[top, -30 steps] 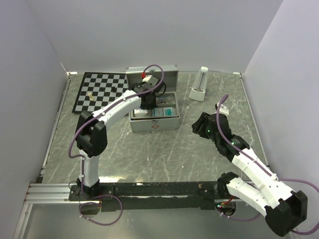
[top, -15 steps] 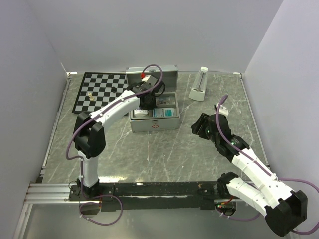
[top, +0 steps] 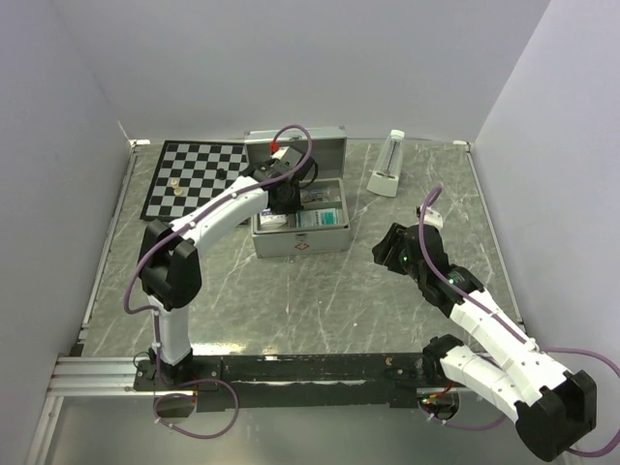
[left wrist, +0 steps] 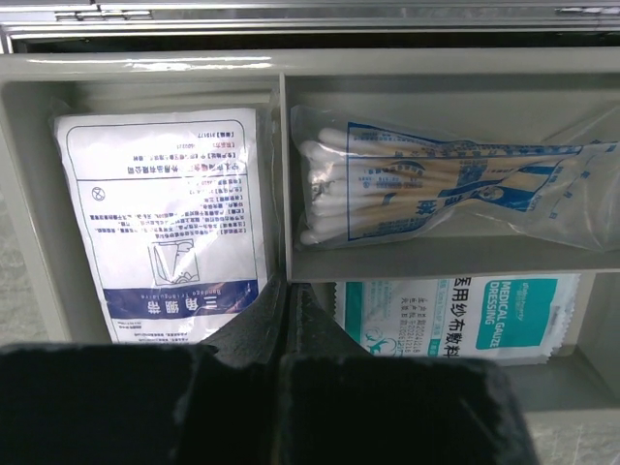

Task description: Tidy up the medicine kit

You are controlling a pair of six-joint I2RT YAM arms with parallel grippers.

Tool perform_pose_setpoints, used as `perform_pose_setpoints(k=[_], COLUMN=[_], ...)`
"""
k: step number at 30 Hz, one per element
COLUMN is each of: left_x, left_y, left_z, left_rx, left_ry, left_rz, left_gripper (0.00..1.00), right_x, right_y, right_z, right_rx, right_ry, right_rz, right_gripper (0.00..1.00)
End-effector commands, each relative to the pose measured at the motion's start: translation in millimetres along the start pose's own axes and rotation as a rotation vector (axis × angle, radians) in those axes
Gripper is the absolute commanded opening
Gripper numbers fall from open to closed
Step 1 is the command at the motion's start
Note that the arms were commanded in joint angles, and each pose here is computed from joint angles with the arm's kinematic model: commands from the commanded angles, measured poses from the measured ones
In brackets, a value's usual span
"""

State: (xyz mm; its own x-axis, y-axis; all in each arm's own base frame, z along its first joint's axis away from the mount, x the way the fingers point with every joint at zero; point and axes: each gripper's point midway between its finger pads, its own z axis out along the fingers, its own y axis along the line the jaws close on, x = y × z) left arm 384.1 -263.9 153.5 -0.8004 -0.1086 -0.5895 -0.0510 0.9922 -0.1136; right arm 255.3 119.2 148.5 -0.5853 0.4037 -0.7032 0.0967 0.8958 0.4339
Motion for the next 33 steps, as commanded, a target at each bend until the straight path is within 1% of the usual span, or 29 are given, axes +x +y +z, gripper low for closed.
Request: perform_pose_setpoints(k=[1,9,18,22,23,25,27,28,29,31,33], left_x=[-3,-4,2,0,-2,-5,-10,-12,-13,-17,-14], left_y=[5,17,13,9,9,7,6,6,6,6,6], left_z=[-4,6,25,24,23,17,10,9,7,6,10], left_rx=[-0.001,-0.057,-0.070,-0.056,-0.050,-0.031,-0.016,-0.013,-0.010,-0.007,-0.008], left_ry=[-0.006,-0.015,0.011,0.010,0.006,-0.007,-0.025,-0.031,-0.038,-0.053,-0.037], left_rz=[-0.009,0.013,0.035,0.032,0.026,0.026,0.018,0.017,0.018,0.019,0.027], left_gripper=[0.01,0.01,0.01,0.01,0.04,0.14,0.18,0.18,0.14,0.01,0.01], right_x=[-6,-3,-2,-2,-2,-3,-4,-3,-3,-3,-2], right_y=[1,0,0,0,-1,0,0,1,1,2,1], right_z=[-3,-1,-2,-2,-2,-3,-3,-3,-3,-2,-2], right_rx=[-0.009,-0.011,-0.014,-0.014,-0.012,-0.015,-0.016,-0.016,-0.018,-0.021,-0.020], right_ry=[-0.030,-0.025,-0.024,-0.020,-0.022,-0.025,-0.026,-0.024,-0.025,-0.023,-0.019], right_rz=[0.012,0.013,0.013,0.011,0.011,0.010,0.010,0.009,0.009,0.011,0.012], right_gripper=[0.60,0.60,0.60,0.60,0.60,0.60,0.60,0.60,0.60,0.61,0.60])
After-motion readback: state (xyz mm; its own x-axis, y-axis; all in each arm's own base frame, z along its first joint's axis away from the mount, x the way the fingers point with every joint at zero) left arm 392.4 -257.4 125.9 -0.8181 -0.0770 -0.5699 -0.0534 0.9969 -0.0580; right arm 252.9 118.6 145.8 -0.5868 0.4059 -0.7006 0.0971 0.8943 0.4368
